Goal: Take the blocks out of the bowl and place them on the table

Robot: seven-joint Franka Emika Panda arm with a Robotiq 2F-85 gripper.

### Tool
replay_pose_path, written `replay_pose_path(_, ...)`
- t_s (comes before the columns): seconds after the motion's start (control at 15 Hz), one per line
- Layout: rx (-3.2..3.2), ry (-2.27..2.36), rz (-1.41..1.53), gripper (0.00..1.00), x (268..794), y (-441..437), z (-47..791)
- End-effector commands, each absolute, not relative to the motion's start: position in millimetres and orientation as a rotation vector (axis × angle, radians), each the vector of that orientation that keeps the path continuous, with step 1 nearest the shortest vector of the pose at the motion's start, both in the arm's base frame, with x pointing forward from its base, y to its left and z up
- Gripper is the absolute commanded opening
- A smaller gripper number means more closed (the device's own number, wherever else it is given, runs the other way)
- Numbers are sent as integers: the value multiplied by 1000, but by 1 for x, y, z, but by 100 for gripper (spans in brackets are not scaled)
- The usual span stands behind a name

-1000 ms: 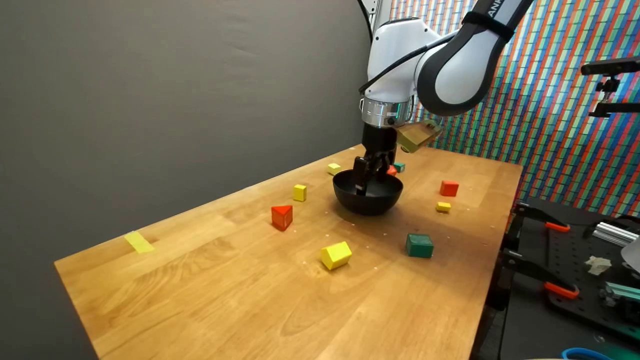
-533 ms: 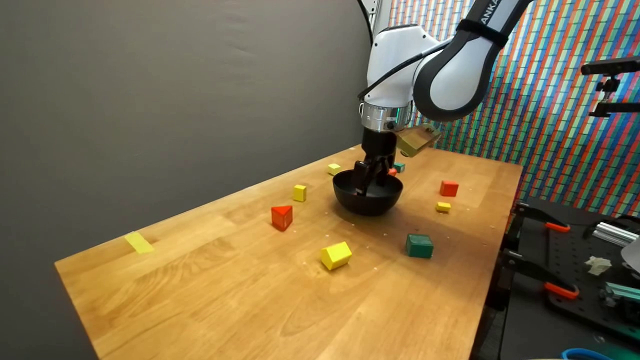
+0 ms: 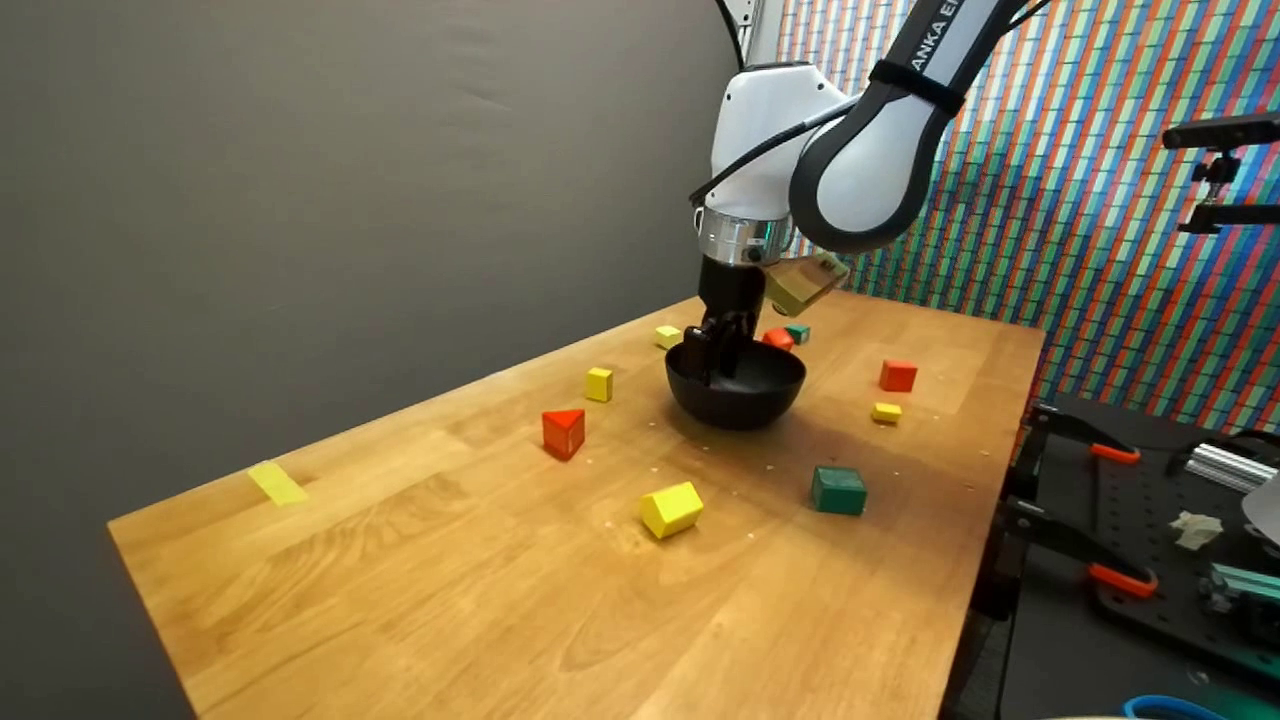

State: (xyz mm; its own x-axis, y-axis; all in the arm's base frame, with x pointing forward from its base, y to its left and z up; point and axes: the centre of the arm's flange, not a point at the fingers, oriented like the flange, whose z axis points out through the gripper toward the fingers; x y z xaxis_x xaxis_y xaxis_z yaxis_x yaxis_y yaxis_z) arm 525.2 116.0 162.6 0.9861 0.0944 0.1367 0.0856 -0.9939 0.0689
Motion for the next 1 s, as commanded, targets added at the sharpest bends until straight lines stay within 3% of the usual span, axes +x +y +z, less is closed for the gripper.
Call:
replay_pose_path(0.0,3099,181,213,42,538,121,167)
replay_pose_path(0.27,3117,165,263,15,530,126,178)
replay_pose_path(0.67,3062,84,492,16,517,111,231)
replay_pose_path(0.93,2948,32,800,16,523,111,266)
